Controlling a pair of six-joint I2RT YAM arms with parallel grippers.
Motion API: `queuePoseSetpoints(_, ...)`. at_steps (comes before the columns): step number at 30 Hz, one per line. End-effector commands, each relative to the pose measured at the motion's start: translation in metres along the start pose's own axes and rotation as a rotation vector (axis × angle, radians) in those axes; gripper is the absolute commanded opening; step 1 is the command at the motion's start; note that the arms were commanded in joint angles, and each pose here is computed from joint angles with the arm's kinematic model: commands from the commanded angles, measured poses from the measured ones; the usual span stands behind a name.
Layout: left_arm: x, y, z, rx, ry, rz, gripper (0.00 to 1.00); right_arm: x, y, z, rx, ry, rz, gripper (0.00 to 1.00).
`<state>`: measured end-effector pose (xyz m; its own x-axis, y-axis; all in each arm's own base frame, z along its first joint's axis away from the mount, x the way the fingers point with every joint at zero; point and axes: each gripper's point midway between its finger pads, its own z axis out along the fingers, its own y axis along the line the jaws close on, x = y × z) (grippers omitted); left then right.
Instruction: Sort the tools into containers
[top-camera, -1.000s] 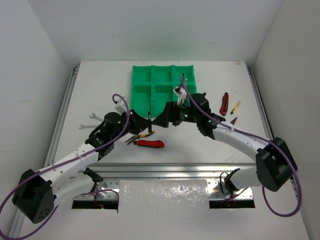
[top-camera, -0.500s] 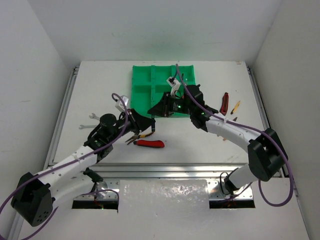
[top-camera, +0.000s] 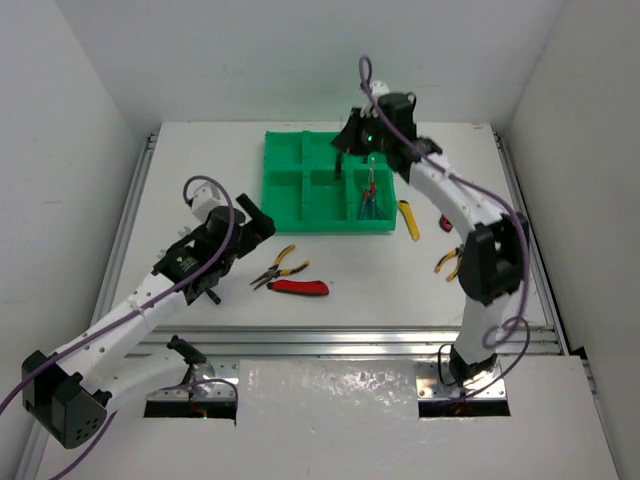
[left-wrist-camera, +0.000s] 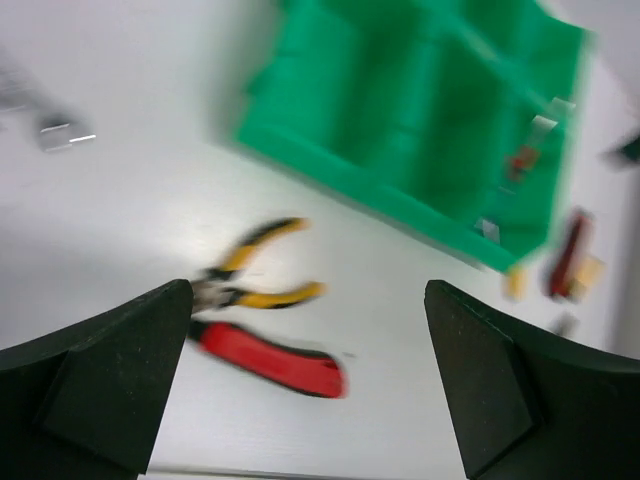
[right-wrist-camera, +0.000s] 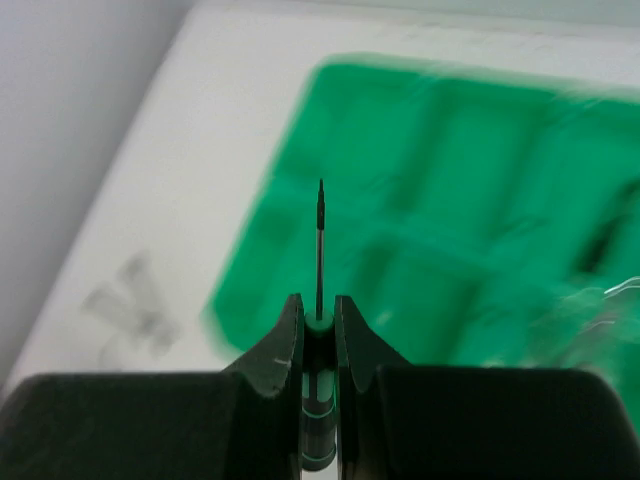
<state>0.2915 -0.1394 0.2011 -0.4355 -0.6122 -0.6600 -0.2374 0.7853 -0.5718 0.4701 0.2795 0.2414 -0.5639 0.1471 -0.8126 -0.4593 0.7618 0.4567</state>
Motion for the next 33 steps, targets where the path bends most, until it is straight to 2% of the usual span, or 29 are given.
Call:
queuePoseSetpoints(1,-0.018,0.093,-0.027,-0.411,-0.144,-0.008,1.0,-0.051,-0.108,0.012,0.348,-0.012,-0.162,0.0)
queuePoseSetpoints(2,-0.019,0.098,-0.03,-0.421,-0.152,-0.008,1.0,-0.061,-0.123,0.019,0.372,-0.017,-0.18,0.0)
queuePoseSetpoints(3,-0.018,0.103,-0.033,-0.429,-0.156,0.001,1.0,-0.037,-0.153,0.041,0.401,0.06,-0.176,0.0)
queuePoseSetpoints(4,-0.021,0.11,-0.034,-0.451,-0.171,0.003,1.0,-0.079,-0.16,0.037,0.406,-0.024,-0.185,0.0)
queuePoseSetpoints(7,-0.021,0.135,-0.031,-0.536,-0.16,0.032,1.0,-0.087,-0.199,0.054,0.406,-0.063,-0.188,0.0)
queuePoseSetpoints(9,-0.018,0.146,-0.022,-0.557,-0.126,0.061,1.0,-0.1,-0.21,0.055,0.389,-0.135,-0.209,0.0)
queuePoseSetpoints(11,-0.012,0.147,-0.013,-0.529,-0.095,0.046,1.0,-0.101,-0.218,0.056,0.391,-0.151,-0.208,0.0)
queuePoseSetpoints(18,-0.002,0.175,-0.012,-0.649,-0.116,-0.01,1.0,-0.082,-0.236,0.085,0.352,-0.142,-0.208,0.0)
queuePoseSetpoints(24,0.008,0.188,-0.008,-0.669,-0.115,-0.03,1.0,-0.075,-0.241,0.091,0.348,-0.134,-0.212,0.0)
queuePoseSetpoints(26,0.013,0.194,-0.006,-0.691,-0.096,-0.028,1.0,-0.072,-0.24,0.088,0.343,-0.117,-0.212,0.28)
queuePoseSetpoints(27,0.015,0.196,-0.005,-0.697,-0.088,-0.032,1.0,-0.069,-0.237,0.088,0.337,-0.106,-0.213,0.37)
queuePoseSetpoints(29,0.02,0.198,-0.002,-0.702,-0.071,-0.033,1.0,-0.078,-0.224,0.077,0.33,-0.106,-0.23,0.45)
queuePoseSetpoints(30,0.021,0.197,-0.002,-0.7,-0.068,-0.04,1.0,-0.077,-0.221,0.074,0.334,-0.098,-0.228,0.53)
queuePoseSetpoints(32,0.023,0.198,0.0,-0.697,-0.063,-0.042,1.0,-0.086,-0.206,0.053,0.352,-0.098,-0.209,0.75)
queuePoseSetpoints(33,0.022,0.198,0.0,-0.7,-0.065,-0.045,1.0,-0.086,-0.199,0.045,0.357,-0.091,-0.192,0.76)
